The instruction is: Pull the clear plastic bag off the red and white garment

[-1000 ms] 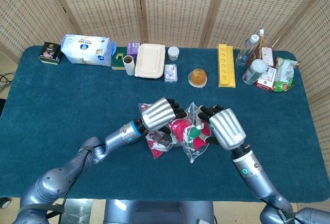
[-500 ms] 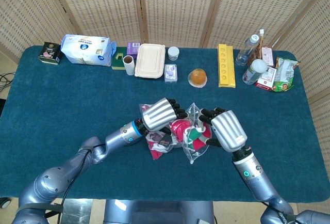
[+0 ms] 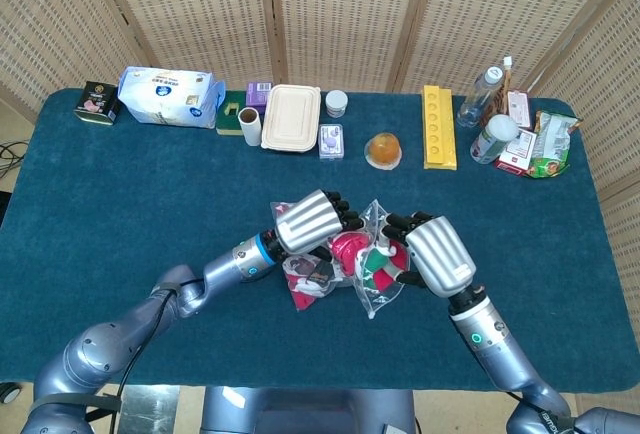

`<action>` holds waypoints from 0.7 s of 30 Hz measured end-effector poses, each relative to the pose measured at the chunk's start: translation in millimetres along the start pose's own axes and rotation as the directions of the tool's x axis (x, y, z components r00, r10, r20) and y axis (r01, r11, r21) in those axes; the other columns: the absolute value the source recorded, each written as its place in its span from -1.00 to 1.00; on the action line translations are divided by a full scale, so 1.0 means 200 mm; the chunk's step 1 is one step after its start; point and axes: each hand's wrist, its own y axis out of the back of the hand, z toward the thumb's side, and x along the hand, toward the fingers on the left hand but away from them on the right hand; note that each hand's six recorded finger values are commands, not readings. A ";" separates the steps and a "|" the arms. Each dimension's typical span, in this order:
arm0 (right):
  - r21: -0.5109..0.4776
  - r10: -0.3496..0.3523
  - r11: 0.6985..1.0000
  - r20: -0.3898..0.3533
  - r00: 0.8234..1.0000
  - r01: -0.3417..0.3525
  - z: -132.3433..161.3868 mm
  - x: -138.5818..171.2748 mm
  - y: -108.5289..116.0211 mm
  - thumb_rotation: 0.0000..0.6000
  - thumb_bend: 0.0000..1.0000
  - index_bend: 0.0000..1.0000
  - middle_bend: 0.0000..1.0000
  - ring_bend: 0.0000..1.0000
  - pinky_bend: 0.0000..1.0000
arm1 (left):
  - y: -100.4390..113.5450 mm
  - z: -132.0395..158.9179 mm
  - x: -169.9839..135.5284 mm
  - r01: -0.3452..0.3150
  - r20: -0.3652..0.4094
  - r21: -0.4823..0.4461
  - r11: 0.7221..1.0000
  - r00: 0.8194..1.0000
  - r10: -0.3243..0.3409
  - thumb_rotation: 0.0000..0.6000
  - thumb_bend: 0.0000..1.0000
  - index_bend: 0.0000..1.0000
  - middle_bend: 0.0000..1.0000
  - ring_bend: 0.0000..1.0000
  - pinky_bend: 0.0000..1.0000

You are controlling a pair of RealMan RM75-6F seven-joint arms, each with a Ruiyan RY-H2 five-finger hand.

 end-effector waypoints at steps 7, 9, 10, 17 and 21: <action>-0.003 -0.011 1.000 0.000 1.000 0.011 0.00 0.00 0.02 1.00 0.13 0.18 -0.03 0.25 0.10 | 0.00 -0.01 -0.01 0.003 -0.006 -0.001 1.000 1.000 -0.003 1.00 -0.17 0.61 0.39 0.36 0.30; -0.009 -0.020 1.000 0.004 1.000 0.020 0.00 0.01 0.03 1.00 0.13 0.19 -0.03 0.26 0.11 | 0.00 -0.01 -0.01 0.009 -0.007 -0.001 1.000 1.000 -0.009 1.00 -0.18 0.61 0.39 0.34 0.28; -0.011 -0.024 1.000 0.006 1.000 0.024 -0.01 0.01 0.03 1.00 0.13 0.19 -0.02 0.26 0.11 | -0.01 -0.01 -0.01 0.010 -0.007 -0.001 1.000 1.000 -0.010 1.00 -0.20 0.61 0.39 0.31 0.26; -0.028 -0.046 0.999 0.030 0.998 0.046 -0.04 0.02 0.04 1.00 0.13 0.21 0.00 0.28 0.13 | 0.00 -0.01 0.00 0.017 -0.017 -0.005 1.000 1.000 -0.017 1.00 -0.65 0.41 0.37 0.21 0.17; -0.029 -0.040 0.999 0.040 0.998 0.041 -0.05 0.02 0.03 1.00 0.13 0.21 0.00 0.28 0.14 | 0.01 -0.01 0.00 0.017 -0.019 -0.002 1.000 1.000 -0.017 1.00 -0.82 0.14 0.25 0.09 0.09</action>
